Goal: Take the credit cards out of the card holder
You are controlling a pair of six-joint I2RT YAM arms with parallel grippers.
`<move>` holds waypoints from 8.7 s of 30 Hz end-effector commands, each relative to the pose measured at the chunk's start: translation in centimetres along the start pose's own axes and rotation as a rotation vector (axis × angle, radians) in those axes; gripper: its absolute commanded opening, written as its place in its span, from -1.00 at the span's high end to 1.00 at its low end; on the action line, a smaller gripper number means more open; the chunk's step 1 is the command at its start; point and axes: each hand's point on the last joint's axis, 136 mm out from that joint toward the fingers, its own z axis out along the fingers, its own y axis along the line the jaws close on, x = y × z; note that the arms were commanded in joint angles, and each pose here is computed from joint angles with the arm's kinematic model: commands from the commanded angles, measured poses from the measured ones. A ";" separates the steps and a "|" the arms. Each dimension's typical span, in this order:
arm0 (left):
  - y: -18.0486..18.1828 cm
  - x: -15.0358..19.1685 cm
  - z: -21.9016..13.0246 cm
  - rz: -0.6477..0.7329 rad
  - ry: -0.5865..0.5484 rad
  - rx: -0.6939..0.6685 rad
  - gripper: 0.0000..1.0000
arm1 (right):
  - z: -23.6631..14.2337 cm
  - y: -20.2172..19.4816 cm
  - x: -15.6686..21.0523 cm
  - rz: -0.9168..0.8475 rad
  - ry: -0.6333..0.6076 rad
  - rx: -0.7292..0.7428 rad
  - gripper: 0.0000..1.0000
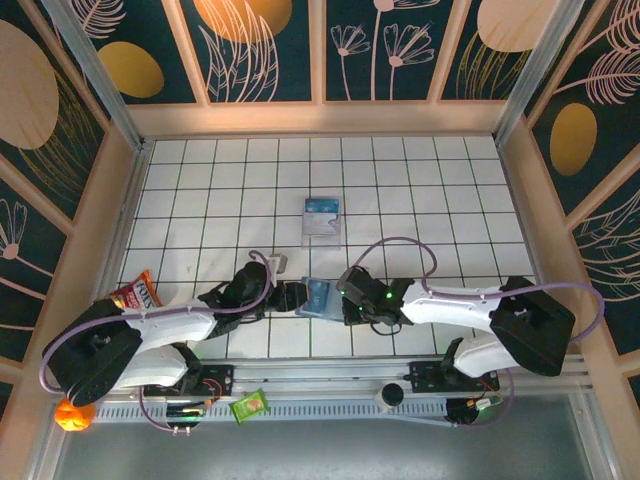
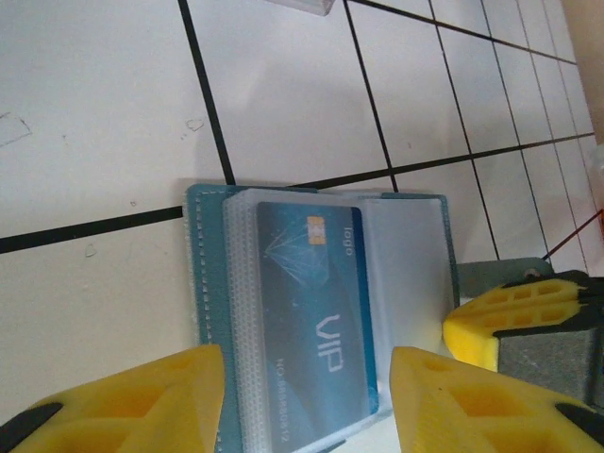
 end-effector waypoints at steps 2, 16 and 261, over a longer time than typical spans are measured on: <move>-0.9 -0.8 0.3 0.023 -0.015 0.020 0.00 | 0.9 -2.3 1.2 0.065 0.036 0.076 0.80; -0.5 -0.7 -0.2 0.003 -0.028 0.009 -0.02 | 0.2 -4.0 -1.8 0.019 -0.012 0.128 0.74; 5.5 -2.1 -2.6 0.008 0.042 -0.328 -0.98 | -2.0 4.9 -28.6 -1.471 -0.102 0.117 1.00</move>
